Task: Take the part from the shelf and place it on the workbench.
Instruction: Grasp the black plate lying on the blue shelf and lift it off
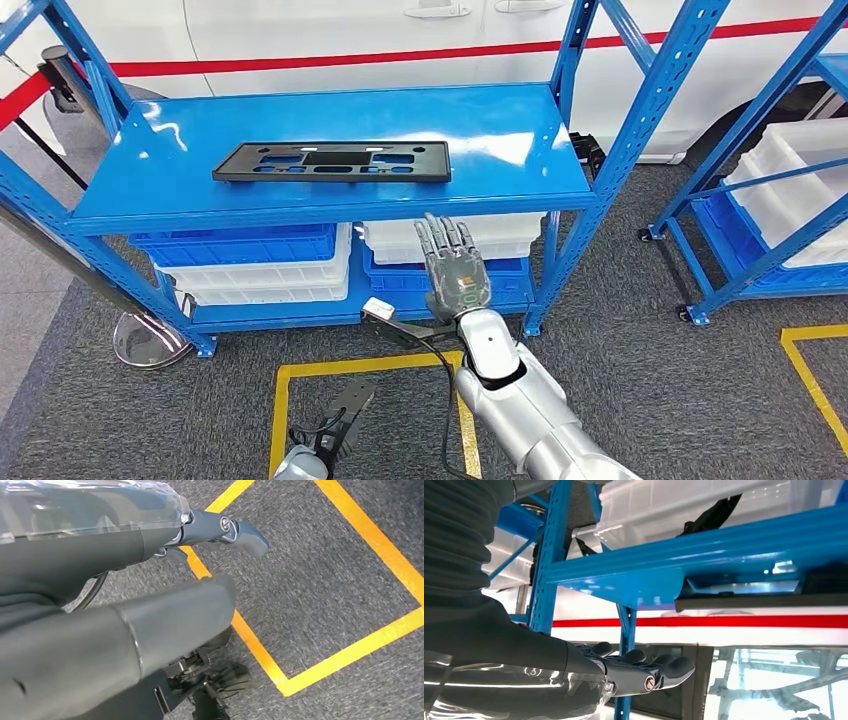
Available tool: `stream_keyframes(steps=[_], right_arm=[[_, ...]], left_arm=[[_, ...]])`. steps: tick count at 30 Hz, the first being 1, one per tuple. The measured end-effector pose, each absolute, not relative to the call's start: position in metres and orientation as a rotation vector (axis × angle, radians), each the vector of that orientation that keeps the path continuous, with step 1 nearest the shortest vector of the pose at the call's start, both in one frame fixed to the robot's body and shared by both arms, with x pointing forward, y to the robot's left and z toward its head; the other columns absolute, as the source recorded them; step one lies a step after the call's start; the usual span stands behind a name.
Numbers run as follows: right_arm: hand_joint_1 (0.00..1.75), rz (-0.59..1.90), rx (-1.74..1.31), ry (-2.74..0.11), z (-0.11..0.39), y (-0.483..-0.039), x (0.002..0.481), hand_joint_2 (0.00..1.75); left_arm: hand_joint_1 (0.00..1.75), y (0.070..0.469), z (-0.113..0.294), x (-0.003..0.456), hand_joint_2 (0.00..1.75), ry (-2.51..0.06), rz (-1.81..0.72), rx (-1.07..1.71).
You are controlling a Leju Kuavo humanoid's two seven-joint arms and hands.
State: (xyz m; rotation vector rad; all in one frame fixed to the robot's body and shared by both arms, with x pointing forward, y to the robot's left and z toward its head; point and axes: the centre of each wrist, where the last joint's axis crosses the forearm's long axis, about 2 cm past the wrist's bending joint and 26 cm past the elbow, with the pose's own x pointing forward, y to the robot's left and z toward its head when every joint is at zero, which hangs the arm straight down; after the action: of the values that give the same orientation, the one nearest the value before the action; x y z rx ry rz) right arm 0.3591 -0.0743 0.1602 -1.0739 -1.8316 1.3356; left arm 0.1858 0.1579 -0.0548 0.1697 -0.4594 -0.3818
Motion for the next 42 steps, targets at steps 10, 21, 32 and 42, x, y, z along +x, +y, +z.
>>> stream_keyframes(steps=[10, 21, 32, 42], right_arm=[[0.0, 1.351, -1.068, -1.82, 0.147, -0.075, 0.353, 1.75], [0.0, 1.313, -0.992, -2.055, 0.156, -0.033, 0.308, 1.75], [0.0, 1.213, -0.864, -2.24, 0.178, -0.023, 0.279, 1.75], [0.0, 1.193, -0.816, -2.253, 0.181, -0.022, 0.272, 1.75]], left_arm=[[0.0, 0.158, -0.056, 0.184, 0.0, -0.438, -0.35, 0.139], [0.0, 0.16, -0.057, 0.183, 0.0, -0.431, -0.29, 0.145], [0.0, 0.161, -0.059, 0.177, 0.0, -0.421, -0.246, 0.153], [0.0, 0.157, -0.058, 0.177, 0.0, -0.409, -0.229, 0.115]])
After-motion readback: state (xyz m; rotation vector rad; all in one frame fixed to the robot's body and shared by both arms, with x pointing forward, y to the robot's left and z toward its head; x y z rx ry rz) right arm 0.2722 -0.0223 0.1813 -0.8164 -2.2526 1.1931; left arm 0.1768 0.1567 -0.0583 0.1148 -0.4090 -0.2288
